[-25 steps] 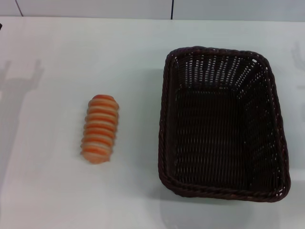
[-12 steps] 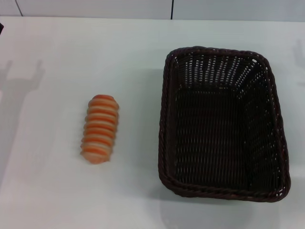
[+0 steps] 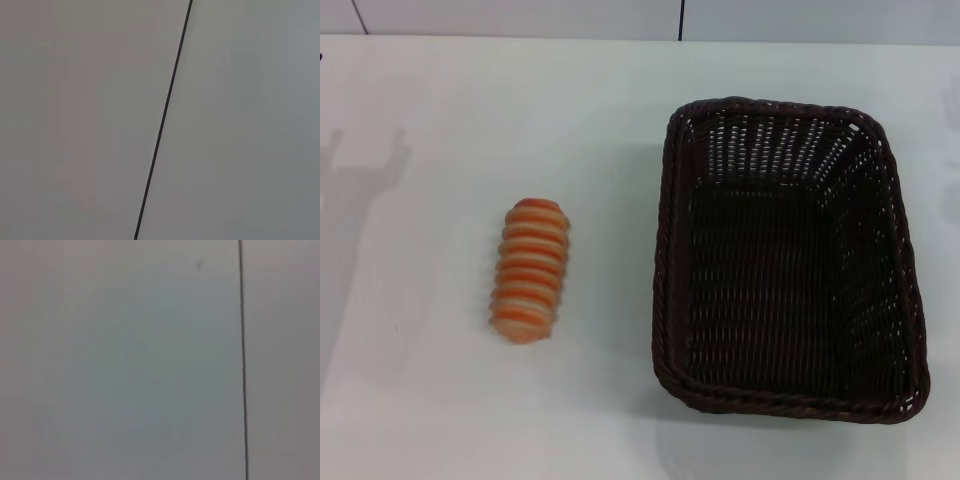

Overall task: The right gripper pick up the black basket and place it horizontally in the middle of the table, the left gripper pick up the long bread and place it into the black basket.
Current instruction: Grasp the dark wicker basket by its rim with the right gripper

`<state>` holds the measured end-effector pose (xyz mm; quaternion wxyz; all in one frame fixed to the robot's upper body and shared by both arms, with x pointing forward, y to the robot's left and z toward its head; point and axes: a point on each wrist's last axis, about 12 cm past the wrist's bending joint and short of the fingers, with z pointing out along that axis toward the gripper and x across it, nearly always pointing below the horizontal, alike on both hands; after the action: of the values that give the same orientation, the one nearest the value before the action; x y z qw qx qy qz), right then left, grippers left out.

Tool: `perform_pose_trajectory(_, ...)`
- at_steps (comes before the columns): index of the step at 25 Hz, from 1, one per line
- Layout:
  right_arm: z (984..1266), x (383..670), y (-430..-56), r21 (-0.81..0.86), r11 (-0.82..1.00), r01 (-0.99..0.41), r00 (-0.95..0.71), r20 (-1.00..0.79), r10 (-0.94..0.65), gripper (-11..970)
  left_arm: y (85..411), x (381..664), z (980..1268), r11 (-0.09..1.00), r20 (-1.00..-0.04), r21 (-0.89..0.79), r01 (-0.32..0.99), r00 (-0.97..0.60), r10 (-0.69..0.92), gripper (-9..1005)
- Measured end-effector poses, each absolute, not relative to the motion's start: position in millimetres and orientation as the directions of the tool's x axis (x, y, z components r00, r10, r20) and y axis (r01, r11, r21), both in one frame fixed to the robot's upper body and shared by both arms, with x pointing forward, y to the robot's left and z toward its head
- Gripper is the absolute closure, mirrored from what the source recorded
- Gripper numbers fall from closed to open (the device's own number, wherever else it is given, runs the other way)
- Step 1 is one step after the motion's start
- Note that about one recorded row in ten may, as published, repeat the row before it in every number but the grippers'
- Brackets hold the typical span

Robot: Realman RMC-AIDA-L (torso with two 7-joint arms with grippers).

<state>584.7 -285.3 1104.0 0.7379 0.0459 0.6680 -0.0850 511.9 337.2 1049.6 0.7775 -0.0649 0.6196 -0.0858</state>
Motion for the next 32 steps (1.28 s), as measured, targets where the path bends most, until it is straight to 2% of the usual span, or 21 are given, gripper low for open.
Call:
perform_pose_trajectory(5, 1118.7, 585.6, -283.8, -0.127, 0.969, 0.212, 0.057, -0.988, -0.142, 199, 335.7, 513.6, 1050.8, 0.976, -0.950, -0.211, 0.055, 0.224, -0.218, 126)
perform_pose_trajectory(11, 1114.4, 585.6, -295.0, -0.129, 0.957, 0.260, 0.114, -0.980, -0.163, 201, 331.0, 518.5, 1053.6, 0.974, -0.945, -0.219, 0.064, 0.235, -0.228, 126)
perform_pose_trajectory(16, 1115.7, 585.3, -307.4, -0.044, 0.993, 0.111, 0.238, -0.969, -0.069, 200, 328.5, 521.0, 1056.0, 0.972, -0.941, -0.222, 0.072, 0.245, -0.233, 126)
perform_pose_trajectory(19, 1124.7, 588.8, -308.7, -0.006, 1.000, -0.001, 0.240, -0.971, -0.005, 200, 326.8, 522.7, 1058.4, 0.972, -0.938, -0.223, 0.079, 0.254, -0.236, 126)
perform_pose_trajectory(22, 1142.2, 595.3, -304.8, 0.017, 1.000, -0.014, 0.167, -0.986, 0.019, 200, 326.3, 523.4, 1059.2, 0.971, -0.937, -0.223, 0.082, 0.258, -0.237, 126)
perform_pose_trajectory(29, 1177.3, 600.4, -294.2, -0.038, 0.999, -0.019, -0.084, -0.996, -0.039, 201, 323.0, 525.3, 1060.1, 0.970, -0.935, -0.224, 0.092, 0.259, -0.241, 126)
perform_pose_trajectory(32, 1184.6, 597.5, -289.8, -0.043, 0.998, -0.038, -0.201, -0.978, -0.050, 201, 322.9, 525.3, 1060.2, 0.970, -0.935, -0.224, 0.092, 0.260, -0.241, 126)
